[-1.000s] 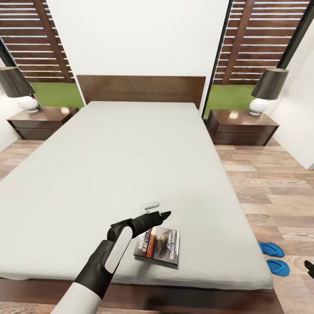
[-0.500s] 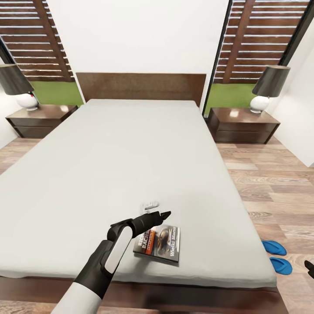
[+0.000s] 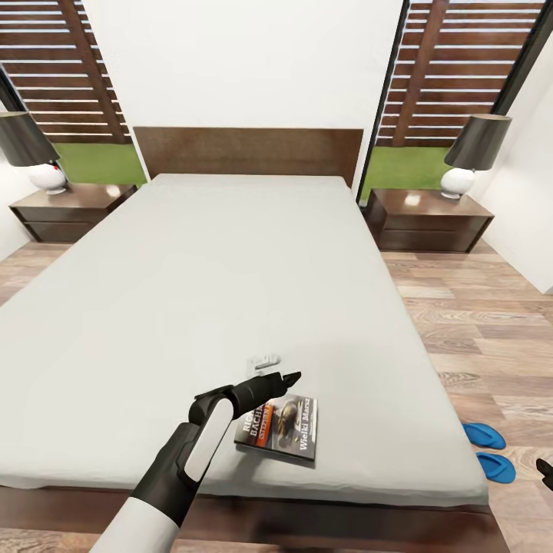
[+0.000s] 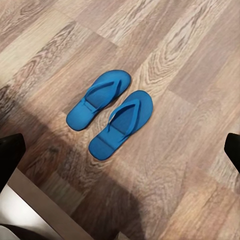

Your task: In the bedroom, move the book from the bed onto either nightstand, and place the two sandals side by side next to the bed.

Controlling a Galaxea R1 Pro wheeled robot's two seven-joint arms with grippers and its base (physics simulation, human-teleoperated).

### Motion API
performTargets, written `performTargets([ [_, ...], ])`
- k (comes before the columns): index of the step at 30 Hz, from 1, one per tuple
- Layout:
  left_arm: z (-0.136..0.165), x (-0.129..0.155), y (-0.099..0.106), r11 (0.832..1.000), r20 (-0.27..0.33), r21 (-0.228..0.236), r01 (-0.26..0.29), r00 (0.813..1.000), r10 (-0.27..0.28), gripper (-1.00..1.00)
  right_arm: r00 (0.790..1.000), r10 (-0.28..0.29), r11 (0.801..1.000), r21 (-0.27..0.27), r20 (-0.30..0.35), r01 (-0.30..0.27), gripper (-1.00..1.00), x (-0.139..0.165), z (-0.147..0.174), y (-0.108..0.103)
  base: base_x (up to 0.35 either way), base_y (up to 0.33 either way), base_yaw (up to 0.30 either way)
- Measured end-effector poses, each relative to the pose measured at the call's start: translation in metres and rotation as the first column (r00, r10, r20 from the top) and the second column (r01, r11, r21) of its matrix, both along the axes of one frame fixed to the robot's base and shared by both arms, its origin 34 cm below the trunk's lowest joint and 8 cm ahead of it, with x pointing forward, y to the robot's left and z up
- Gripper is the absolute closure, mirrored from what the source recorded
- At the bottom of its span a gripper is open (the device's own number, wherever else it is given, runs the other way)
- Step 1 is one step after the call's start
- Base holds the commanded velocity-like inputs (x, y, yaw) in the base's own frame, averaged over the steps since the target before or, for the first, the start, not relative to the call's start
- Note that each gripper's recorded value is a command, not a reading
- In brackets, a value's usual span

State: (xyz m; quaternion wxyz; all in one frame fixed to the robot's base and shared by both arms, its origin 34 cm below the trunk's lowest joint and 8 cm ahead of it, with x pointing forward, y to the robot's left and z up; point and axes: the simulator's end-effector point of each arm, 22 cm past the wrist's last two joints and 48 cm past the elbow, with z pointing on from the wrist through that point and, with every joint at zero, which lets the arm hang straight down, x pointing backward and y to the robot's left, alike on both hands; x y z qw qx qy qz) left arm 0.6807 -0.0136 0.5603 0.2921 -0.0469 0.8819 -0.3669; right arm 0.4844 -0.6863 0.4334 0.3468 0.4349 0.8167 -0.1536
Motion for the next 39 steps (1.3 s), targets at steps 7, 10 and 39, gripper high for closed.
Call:
performTargets([
  [7, 0.0, 0.0, 0.0, 1.0, 0.001, 0.0, 0.001, 1.0, -0.001, -1.0, 1.0, 0.0, 1.0, 0.0, 0.0, 0.0, -1.0, 0.0, 0.0, 0.0, 0.085, 0.0, 0.0],
  [10, 0.0, 0.0, 0.0, 1.0, 0.001, 0.0, 0.001, 1.0, -0.001, -1.0, 1.0, 0.0, 1.0, 0.0, 0.0, 0.0, -1.0, 0.0, 0.0, 0.0, 0.079, 0.0, 0.0],
  [39, -0.012, -0.003, -0.001, 1.0, 0.0, -0.001, 0.001, 1.0, -0.001, -1.0, 1.0, 0.002, 1.0, 0.02, 0.002, -0.003, -1.0, -0.001, -0.021, 0.013, 0.003, 0.0, 0.0],
])
